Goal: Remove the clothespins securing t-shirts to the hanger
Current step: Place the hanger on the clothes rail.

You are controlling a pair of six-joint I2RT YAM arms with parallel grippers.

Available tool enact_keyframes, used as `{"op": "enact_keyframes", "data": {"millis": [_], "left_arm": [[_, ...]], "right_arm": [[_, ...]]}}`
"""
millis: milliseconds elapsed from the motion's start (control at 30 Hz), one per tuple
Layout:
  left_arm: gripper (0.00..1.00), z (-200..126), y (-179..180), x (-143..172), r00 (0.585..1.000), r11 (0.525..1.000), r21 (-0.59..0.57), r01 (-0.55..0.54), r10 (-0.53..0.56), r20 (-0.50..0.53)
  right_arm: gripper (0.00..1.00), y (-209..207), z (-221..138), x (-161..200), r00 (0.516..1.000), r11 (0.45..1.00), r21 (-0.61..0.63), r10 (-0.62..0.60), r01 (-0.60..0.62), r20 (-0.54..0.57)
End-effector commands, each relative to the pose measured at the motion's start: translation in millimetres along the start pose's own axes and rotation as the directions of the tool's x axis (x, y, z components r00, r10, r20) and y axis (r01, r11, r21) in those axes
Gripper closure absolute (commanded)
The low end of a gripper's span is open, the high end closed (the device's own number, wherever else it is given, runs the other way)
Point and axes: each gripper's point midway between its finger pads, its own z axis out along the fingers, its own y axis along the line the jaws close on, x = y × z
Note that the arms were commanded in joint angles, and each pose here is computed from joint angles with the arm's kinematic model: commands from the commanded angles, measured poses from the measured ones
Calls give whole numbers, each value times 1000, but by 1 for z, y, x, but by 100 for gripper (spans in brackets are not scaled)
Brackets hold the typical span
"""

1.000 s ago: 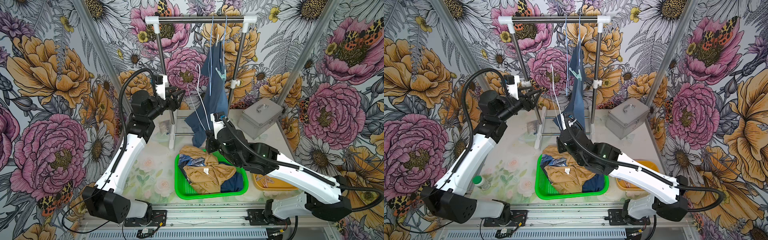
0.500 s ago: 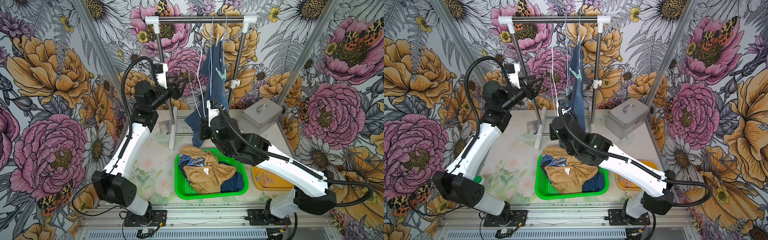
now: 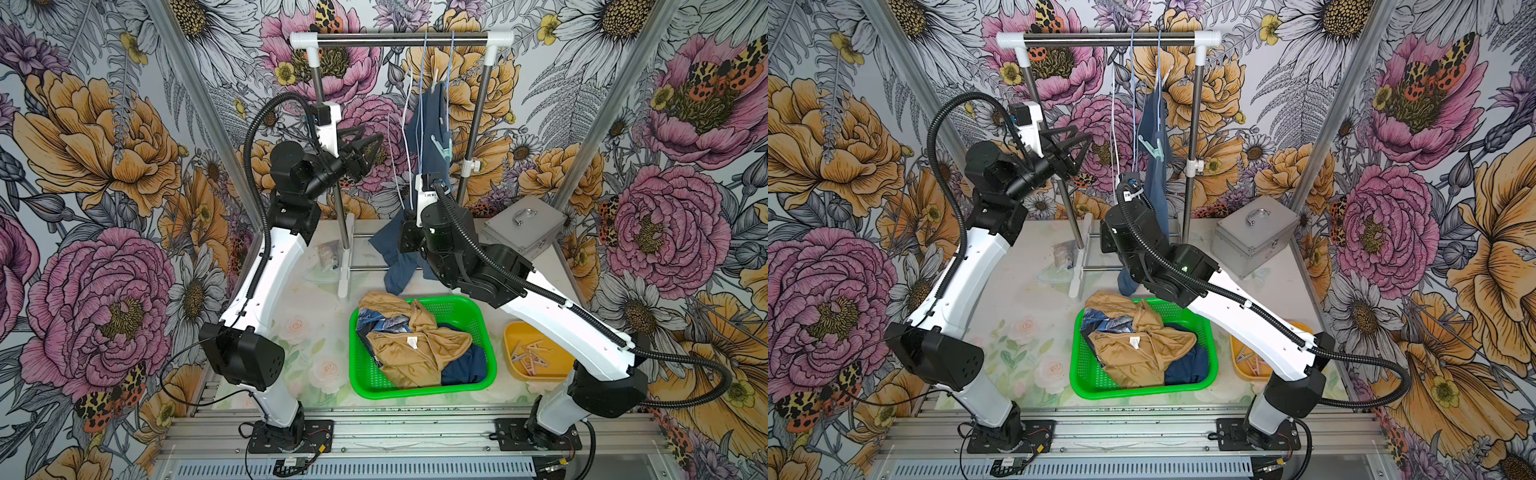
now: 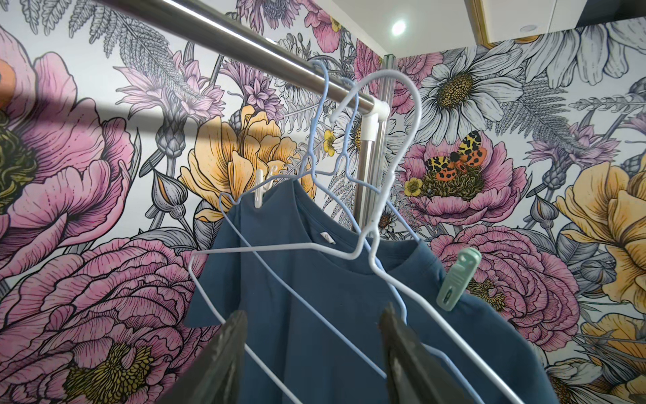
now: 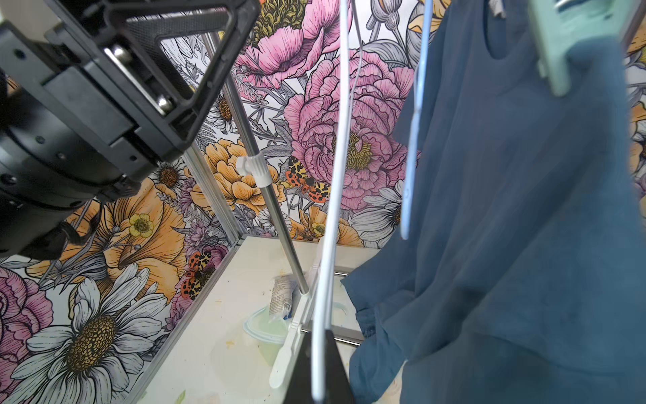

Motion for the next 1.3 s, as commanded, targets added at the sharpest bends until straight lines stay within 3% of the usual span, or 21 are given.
{"op": "enact_keyframes", "data": {"millis": [0, 367, 400, 567, 1267], "left_arm": [[38, 6, -11, -9, 1000, 998, 62, -24, 23, 11], [38, 17, -14, -23, 997, 994, 92, -64, 60, 47], [38, 25, -4, -7, 999, 995, 86, -50, 48, 24], [39, 28, -2, -8, 998, 995, 87, -58, 56, 28], [39, 38, 0, -34, 985, 984, 113, -136, 123, 120]], "right_arm": [[100, 3, 6, -14, 999, 1000, -5, 4, -4, 35], [100, 0, 21, -39, 997, 1000, 1, 6, -6, 82], [100, 0, 23, -42, 996, 1000, -2, 5, -5, 85], [100, -4, 28, -55, 994, 1000, 0, 10, -10, 111], [100, -15, 48, -69, 992, 1000, -3, 3, -3, 130]]}}
